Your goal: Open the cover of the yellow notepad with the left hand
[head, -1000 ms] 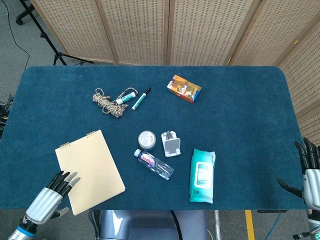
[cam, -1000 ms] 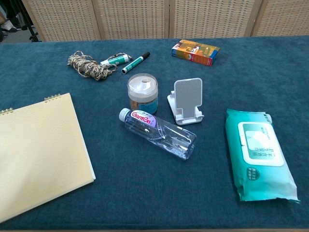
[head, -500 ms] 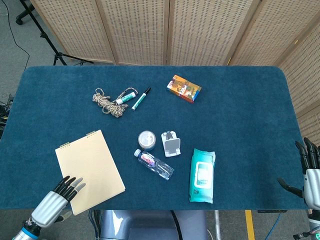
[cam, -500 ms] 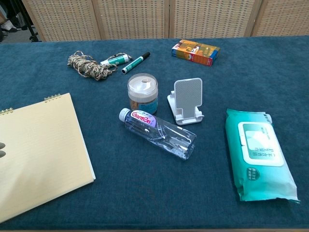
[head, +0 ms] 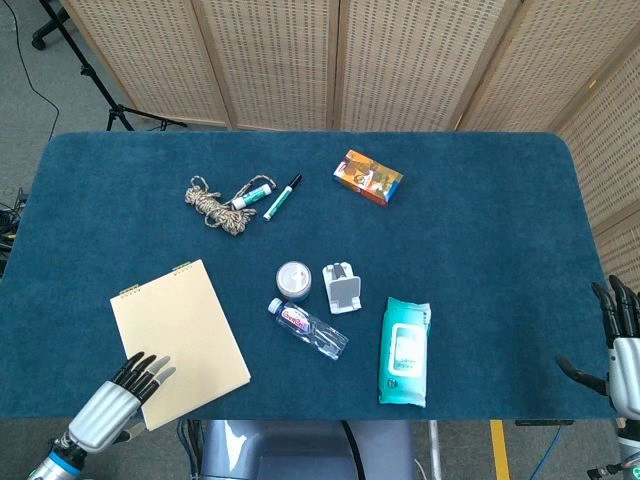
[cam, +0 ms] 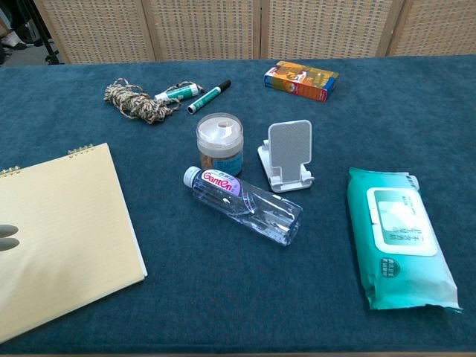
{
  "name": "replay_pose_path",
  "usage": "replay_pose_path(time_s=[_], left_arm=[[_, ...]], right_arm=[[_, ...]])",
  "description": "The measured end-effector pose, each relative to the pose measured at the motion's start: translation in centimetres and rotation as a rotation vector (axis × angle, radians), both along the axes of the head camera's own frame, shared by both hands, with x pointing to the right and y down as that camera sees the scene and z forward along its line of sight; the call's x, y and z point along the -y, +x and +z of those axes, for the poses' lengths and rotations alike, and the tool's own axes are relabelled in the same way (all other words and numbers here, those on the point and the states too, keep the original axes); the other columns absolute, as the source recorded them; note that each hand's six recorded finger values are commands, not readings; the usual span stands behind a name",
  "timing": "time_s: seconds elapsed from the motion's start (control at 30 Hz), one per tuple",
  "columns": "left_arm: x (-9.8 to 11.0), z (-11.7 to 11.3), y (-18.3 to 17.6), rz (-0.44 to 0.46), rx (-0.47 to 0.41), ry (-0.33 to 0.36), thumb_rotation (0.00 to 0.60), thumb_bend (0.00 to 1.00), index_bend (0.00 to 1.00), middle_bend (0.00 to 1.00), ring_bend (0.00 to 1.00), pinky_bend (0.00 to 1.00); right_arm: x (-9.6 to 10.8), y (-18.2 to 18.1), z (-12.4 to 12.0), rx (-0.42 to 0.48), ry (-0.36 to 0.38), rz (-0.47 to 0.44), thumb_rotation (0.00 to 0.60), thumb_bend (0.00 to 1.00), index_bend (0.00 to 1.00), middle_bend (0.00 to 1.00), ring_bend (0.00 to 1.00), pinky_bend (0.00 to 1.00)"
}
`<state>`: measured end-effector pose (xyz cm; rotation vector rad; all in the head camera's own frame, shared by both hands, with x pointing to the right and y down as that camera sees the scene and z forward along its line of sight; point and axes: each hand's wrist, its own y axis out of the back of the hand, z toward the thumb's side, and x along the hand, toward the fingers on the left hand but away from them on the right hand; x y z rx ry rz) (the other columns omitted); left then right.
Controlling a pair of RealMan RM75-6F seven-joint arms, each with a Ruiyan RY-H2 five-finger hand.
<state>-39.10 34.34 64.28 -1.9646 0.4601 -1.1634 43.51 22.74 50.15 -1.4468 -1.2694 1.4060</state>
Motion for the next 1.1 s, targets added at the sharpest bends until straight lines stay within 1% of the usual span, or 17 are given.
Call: replay_pose_path(time_s=[0.3, 0.4, 0.47, 0.57, 0.8, 0.9, 0.97, 1.03, 1.1], left_arm=[[0.16, 0.49, 0.53, 0.023, 0.024, -0.004, 0.6, 0.16, 0.0, 0.0, 0.0, 0.0], [0.19, 0.57, 0.54, 0.024, 0.029, -0.005, 0.6, 0.21, 0.01, 0.0, 0.0, 0.0], [0.22, 0.6, 0.53, 0.022, 0.03, -0.004, 0.6, 0.29, 0.04, 0.0, 0.0, 0.0], [0.29, 0.58, 0.47, 0.021, 0.03, -0.003, 0.6, 0.36, 0.07, 0.0, 0.0, 0.0], [0.35, 0.67, 0.42, 0.016, 0.029, -0.006, 0.6, 0.37, 0.11, 0.0, 0.0, 0.0], [0.37, 0.69, 0.48, 0.012, 0.022, -0.008, 0.6, 0.4, 0.19, 0.0, 0.0, 0.0], [0.39, 0.72, 0.52, 0.002, 0.01, -0.016, 0.6, 0.43, 0.29, 0.0, 0.0, 0.0], [0.48, 0.73, 0.5, -0.007, 0.0, -0.018, 0.6, 0.45, 0.35, 0.0, 0.0, 0.0], [0.55, 0.72, 0.45, -0.011, -0.003, -0.014, 0.6, 0.49, 0.39, 0.0, 0.0, 0.0]], right_arm=[[0.09, 0.21, -0.19, 0.006, 0.002, 0.006, 0.6, 0.0, 0.0, 0.0, 0.0, 0.0], [0.1, 0.23, -0.22, 0.008, 0.001, 0.006, 0.6, 0.0, 0.0, 0.0, 0.0, 0.0], [0.1, 0.22, -0.24, 0.008, 0.002, 0.005, 0.6, 0.0, 0.0, 0.0, 0.0, 0.0], [0.06, 0.15, -0.29, 0.009, 0.003, 0.002, 0.6, 0.0, 0.0, 0.0, 0.0, 0.0], [0.0, 0.02, -0.25, 0.007, 0.0, -0.001, 0.6, 0.0, 0.0, 0.0, 0.0, 0.0], [-0.01, 0.01, -0.22, 0.009, -0.001, -0.001, 0.6, 0.0, 0.0, 0.0, 0.0, 0.0], [0.0, 0.02, -0.23, 0.009, -0.002, 0.0, 0.6, 0.0, 0.0, 0.0, 0.0, 0.0], [0.0, 0.01, -0.26, 0.01, -0.001, 0.0, 0.6, 0.0, 0.0, 0.0, 0.0, 0.0], [-0.01, 0.02, -0.28, 0.01, -0.002, -0.001, 0.6, 0.0, 0.0, 0.0, 0.0, 0.0]])
